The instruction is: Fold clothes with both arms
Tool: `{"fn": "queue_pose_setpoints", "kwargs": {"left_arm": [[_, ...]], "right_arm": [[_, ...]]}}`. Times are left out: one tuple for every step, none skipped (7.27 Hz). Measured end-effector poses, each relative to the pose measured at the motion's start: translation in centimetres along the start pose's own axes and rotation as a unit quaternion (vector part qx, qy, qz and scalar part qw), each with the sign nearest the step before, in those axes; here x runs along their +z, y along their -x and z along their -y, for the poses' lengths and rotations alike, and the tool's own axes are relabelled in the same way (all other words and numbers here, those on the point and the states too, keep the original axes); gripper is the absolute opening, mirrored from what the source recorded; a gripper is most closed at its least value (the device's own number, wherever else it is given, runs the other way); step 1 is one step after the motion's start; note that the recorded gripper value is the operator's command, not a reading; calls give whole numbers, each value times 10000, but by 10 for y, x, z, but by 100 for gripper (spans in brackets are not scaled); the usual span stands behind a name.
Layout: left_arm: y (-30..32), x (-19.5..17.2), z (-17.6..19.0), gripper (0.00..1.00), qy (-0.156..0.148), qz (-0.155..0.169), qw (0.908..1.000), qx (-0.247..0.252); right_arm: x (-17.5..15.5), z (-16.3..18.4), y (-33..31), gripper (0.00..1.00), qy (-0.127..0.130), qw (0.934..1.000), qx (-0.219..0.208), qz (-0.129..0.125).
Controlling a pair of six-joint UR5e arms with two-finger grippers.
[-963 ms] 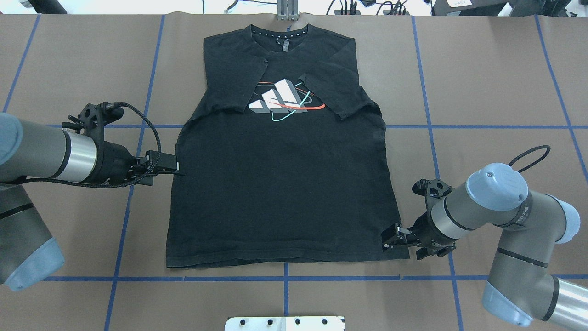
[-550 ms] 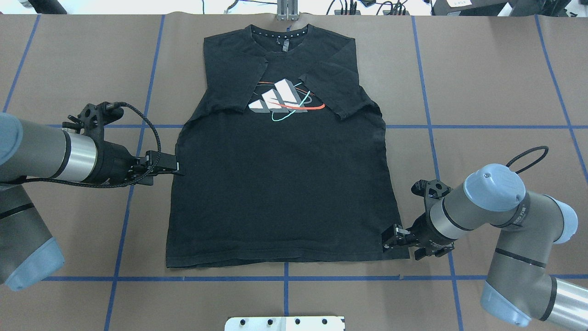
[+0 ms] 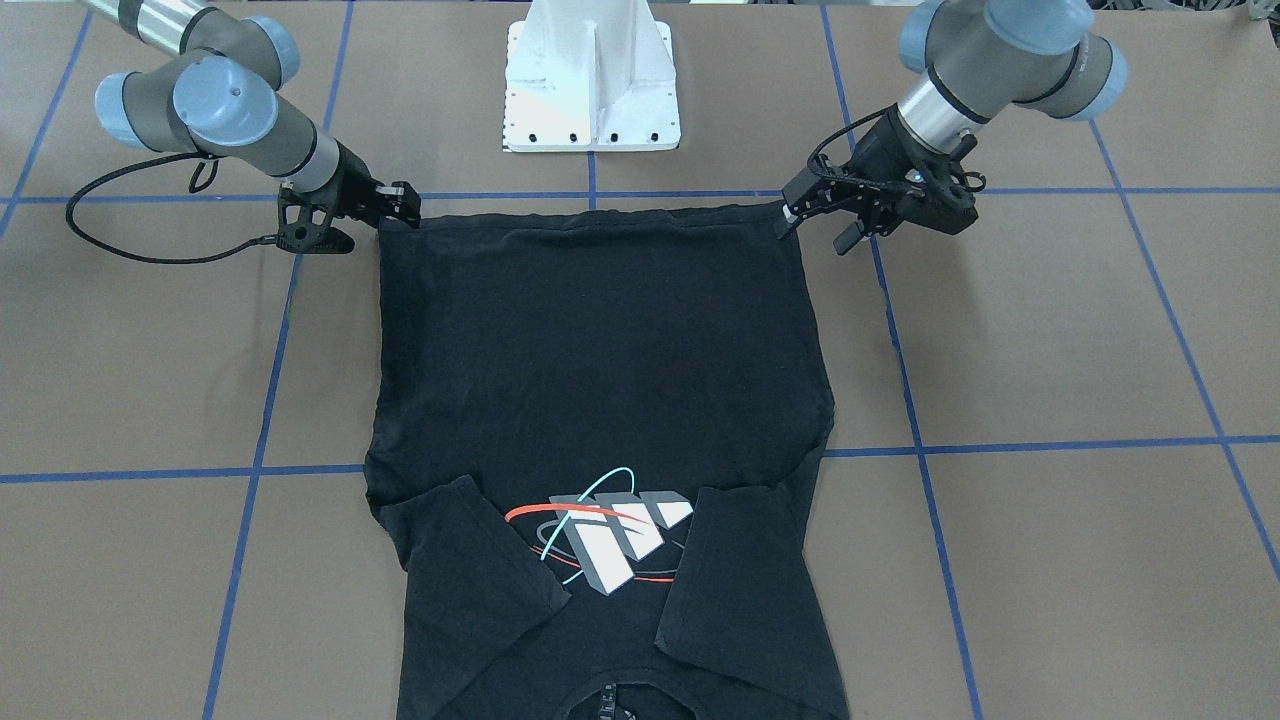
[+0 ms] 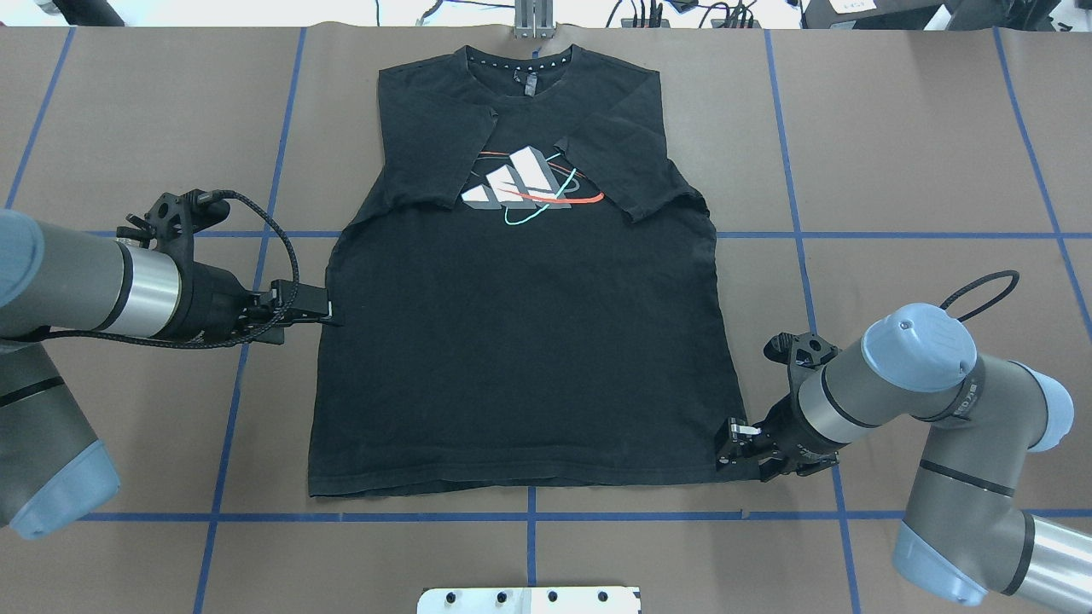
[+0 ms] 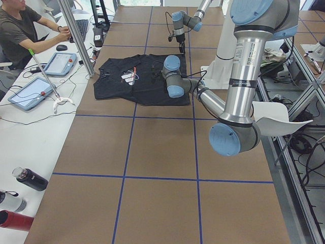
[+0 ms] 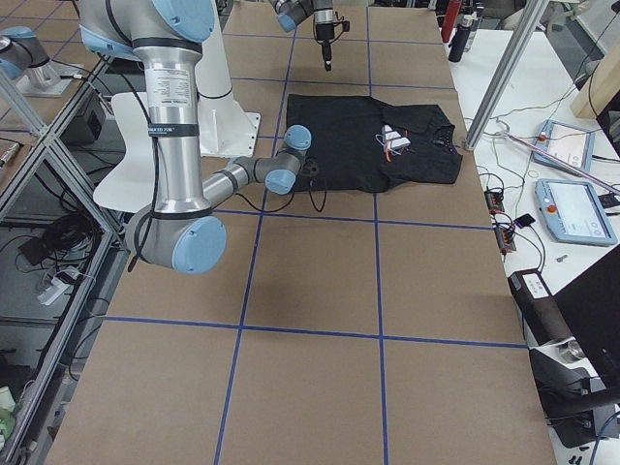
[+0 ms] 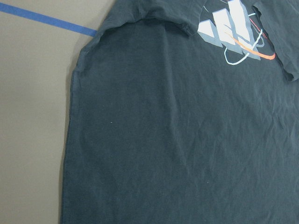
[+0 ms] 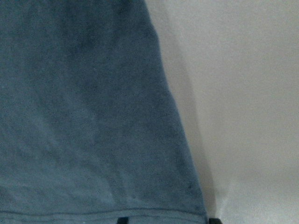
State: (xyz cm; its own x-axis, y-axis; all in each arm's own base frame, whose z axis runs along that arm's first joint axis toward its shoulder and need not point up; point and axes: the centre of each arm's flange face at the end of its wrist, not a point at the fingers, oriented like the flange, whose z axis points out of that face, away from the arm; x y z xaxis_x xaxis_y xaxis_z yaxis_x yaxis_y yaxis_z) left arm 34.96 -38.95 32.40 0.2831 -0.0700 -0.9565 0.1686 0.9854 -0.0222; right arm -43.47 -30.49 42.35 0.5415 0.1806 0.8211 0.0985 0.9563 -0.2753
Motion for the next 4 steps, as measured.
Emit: {"fn": "queue_pose_setpoints", "kwargs": {"left_arm": [[0, 0, 0, 100, 0, 0, 10000, 0], [0, 0, 0, 100, 0, -1, 10000, 0], [0, 0, 0, 100, 0, -1, 10000, 0], [0, 0, 0, 100, 0, -1, 10000, 0]], "right_arm": [[0, 0, -1, 64, 1, 10000, 5, -4], [0, 0, -2, 65, 1, 10000, 9, -6], [-1, 0, -2, 64, 0, 10000, 9, -4], [-1, 0, -2, 62, -1, 10000, 10, -1]]}}
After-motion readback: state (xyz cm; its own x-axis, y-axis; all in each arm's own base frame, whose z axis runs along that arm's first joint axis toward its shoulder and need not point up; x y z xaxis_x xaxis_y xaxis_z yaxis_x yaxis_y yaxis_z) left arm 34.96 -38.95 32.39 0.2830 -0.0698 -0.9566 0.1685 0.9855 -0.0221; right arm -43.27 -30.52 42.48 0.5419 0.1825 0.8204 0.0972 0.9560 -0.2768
